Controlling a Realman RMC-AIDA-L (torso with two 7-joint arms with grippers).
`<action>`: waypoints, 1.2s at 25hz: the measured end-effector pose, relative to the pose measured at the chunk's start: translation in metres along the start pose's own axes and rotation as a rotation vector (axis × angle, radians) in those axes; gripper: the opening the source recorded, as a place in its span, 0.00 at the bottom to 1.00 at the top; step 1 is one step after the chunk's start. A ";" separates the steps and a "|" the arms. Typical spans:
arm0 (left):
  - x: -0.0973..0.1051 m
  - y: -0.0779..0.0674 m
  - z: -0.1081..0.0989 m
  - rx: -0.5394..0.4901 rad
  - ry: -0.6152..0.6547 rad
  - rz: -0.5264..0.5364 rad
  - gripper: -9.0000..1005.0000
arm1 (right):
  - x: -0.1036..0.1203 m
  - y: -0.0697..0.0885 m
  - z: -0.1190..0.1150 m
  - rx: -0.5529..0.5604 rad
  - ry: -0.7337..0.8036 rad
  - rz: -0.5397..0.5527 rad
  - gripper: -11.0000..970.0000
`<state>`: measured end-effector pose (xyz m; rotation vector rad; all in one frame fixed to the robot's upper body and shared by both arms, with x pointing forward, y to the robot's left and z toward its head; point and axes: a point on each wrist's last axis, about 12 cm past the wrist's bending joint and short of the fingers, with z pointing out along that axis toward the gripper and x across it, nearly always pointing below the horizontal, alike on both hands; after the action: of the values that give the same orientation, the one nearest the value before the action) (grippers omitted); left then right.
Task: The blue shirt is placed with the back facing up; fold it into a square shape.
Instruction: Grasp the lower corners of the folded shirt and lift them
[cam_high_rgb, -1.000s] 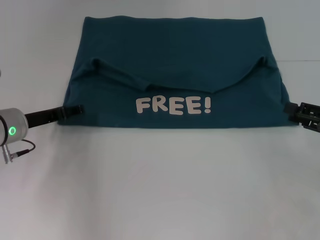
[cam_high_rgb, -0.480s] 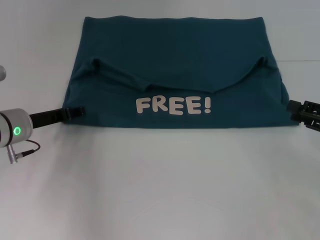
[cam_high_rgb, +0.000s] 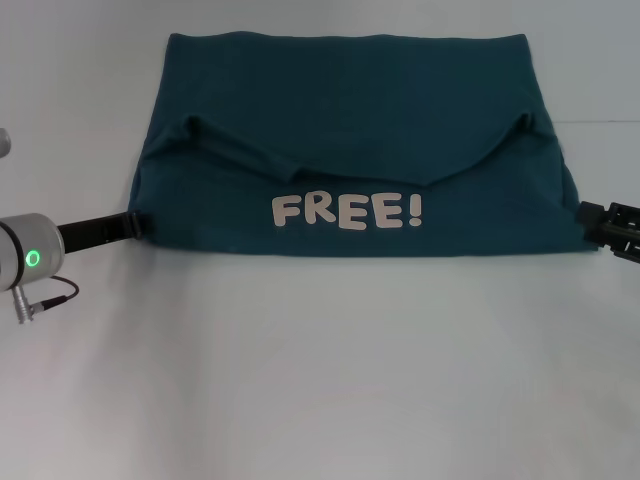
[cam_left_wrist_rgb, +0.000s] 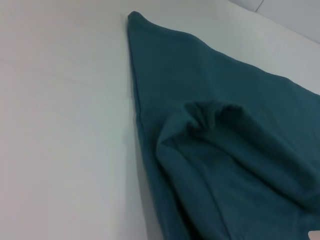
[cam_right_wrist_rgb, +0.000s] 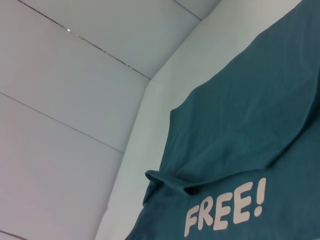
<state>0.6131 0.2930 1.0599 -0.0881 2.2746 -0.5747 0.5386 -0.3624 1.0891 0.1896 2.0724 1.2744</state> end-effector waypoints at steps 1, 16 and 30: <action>-0.001 0.000 0.000 0.000 -0.001 0.001 0.21 | -0.001 0.000 0.000 0.002 0.003 0.000 0.58; -0.019 -0.011 -0.009 0.081 -0.008 -0.043 0.05 | -0.067 0.010 -0.014 0.240 0.095 -0.137 0.57; -0.030 -0.020 -0.009 0.104 -0.027 -0.056 0.05 | -0.082 0.015 0.041 0.482 0.244 -0.344 0.56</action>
<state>0.6255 0.2856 1.0944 -0.1081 2.2174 -0.7163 0.6225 -0.3622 1.1293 -0.1149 2.4650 0.6043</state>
